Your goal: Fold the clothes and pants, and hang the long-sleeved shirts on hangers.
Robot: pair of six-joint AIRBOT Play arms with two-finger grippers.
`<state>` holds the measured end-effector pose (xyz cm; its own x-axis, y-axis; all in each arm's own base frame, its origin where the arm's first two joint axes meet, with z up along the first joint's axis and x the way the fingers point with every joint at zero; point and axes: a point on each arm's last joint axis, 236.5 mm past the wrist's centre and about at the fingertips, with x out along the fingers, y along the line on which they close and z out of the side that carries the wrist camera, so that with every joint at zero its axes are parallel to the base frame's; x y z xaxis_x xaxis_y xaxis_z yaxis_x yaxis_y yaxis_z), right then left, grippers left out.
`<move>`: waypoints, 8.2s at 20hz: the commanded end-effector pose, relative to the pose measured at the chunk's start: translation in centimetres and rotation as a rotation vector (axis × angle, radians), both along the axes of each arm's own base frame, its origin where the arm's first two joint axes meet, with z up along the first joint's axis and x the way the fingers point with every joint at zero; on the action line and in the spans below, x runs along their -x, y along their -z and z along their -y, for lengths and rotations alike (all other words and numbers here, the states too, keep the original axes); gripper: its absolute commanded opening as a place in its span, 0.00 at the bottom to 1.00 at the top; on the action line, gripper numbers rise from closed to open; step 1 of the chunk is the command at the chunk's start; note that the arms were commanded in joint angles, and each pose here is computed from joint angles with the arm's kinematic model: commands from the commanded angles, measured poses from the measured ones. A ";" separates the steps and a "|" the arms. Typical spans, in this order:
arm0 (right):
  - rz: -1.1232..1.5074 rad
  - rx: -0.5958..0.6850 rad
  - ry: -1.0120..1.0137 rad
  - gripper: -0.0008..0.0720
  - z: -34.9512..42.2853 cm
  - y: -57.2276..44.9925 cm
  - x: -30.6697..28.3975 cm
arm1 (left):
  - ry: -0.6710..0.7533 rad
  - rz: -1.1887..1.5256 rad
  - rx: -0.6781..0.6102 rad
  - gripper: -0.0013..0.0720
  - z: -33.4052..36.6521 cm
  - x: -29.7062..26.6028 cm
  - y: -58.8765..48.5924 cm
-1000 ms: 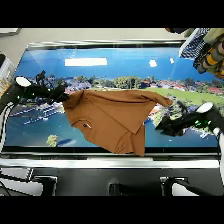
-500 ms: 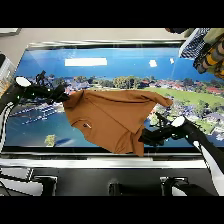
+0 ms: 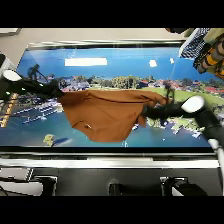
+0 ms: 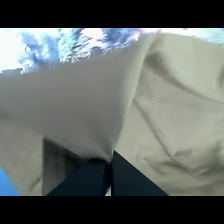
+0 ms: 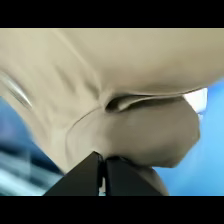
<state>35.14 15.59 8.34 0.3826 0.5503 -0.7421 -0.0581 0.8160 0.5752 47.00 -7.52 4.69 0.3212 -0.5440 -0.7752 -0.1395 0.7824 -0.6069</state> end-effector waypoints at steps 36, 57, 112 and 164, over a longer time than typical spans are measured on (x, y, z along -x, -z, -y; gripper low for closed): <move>-0.279 0.125 0.191 0.24 1.6 11.8 -18.5 | -0.117 0.106 -0.083 0.04 -0.5 -7.6 3.9; -0.643 -0.042 0.108 0.62 13.8 16.0 9.4 | -0.083 -0.027 -0.068 0.04 -2.9 -4.2 4.1; -0.561 0.002 0.240 0.67 0.9 19.1 13.0 | 0.071 -0.288 -0.033 0.04 0.5 3.1 8.6; -0.280 -0.084 0.320 0.54 11.0 13.4 -21.6 | -0.113 0.150 -0.171 0.20 -0.6 -10.1 7.2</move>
